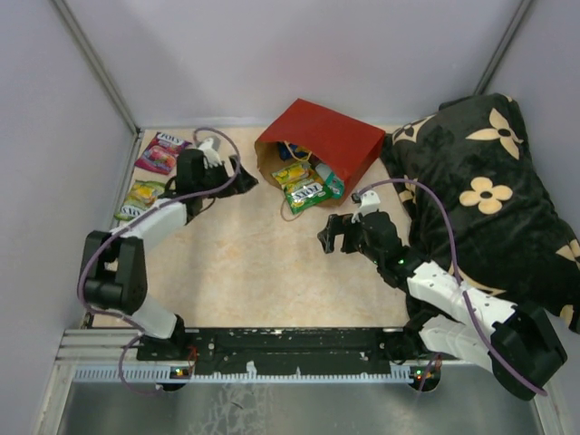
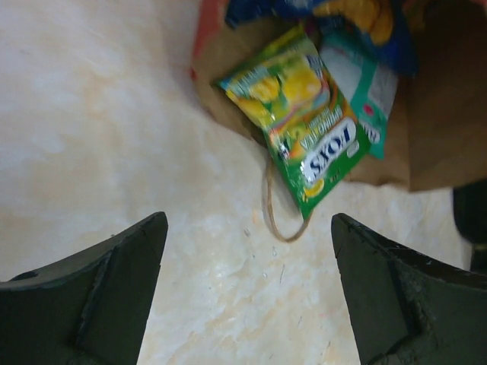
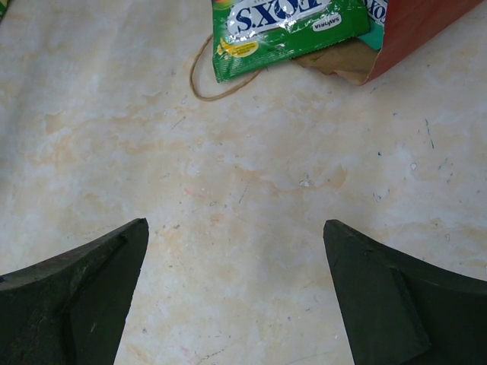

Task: Take the snacks out of the paper bag
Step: Move the snack to the center of the board, then take out the snack from the paper bag, then place the snack at the center of the board, then move the snack to the center of the board.

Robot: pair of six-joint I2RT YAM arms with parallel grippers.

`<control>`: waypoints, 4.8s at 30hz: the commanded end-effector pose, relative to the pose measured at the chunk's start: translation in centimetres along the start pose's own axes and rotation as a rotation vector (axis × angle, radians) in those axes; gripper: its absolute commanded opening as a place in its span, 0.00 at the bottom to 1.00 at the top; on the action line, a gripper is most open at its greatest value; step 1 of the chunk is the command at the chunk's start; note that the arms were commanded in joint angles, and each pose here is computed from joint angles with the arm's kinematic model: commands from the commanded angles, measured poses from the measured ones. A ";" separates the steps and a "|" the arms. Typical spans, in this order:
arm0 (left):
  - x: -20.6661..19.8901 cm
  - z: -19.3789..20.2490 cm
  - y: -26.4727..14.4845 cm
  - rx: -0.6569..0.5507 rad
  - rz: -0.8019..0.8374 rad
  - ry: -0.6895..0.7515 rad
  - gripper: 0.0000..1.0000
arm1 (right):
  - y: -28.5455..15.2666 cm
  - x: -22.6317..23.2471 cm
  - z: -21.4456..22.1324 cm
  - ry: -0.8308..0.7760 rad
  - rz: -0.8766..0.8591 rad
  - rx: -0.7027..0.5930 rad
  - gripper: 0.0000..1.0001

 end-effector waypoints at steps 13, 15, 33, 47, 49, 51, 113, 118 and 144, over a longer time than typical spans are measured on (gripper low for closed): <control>-8.3 8.0 10.9 0.095 0.381 0.000 0.79 | -1.6 -0.3 -1.6 -0.035 0.015 -0.073 0.99; -8.0 8.1 11.6 0.083 0.370 -0.022 0.75 | -1.8 -0.4 -1.6 -0.037 0.022 -0.075 0.99; -7.0 8.6 14.1 0.069 0.296 -0.052 0.51 | -1.7 -0.3 -1.3 -0.033 0.005 -0.077 0.99; -6.5 5.5 12.5 0.036 0.211 0.101 0.00 | -1.8 -0.4 -1.4 -0.037 0.017 -0.070 0.99; -6.7 5.1 12.1 0.045 0.212 0.124 0.00 | -1.9 -0.5 -1.4 -0.038 0.021 -0.071 0.99; -6.8 4.8 11.3 0.043 0.211 0.146 0.00 | -2.0 -0.7 -1.4 -0.040 0.028 -0.075 0.99; 11.0 10.0 -1.2 0.371 -0.625 0.242 1.00 | -1.7 0.3 -0.4 -0.016 -0.056 -0.055 0.99; 12.5 8.7 -1.3 0.390 -0.614 0.315 1.00 | -1.8 0.6 -0.2 -0.015 -0.070 -0.042 0.99; 13.0 3.0 -1.0 0.333 -0.610 0.609 0.99 | -2.0 0.5 -0.3 -0.016 -0.064 -0.045 0.99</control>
Point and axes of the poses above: each gripper's point midway between its finger pads, its own y axis out along the fingers, its own x axis along the line the jaws close on, z = x × y, the point moved 2 cm from there along -y, back along the fingers, and after that the axes turned 10 degrees about y, right-handed, at the moved point
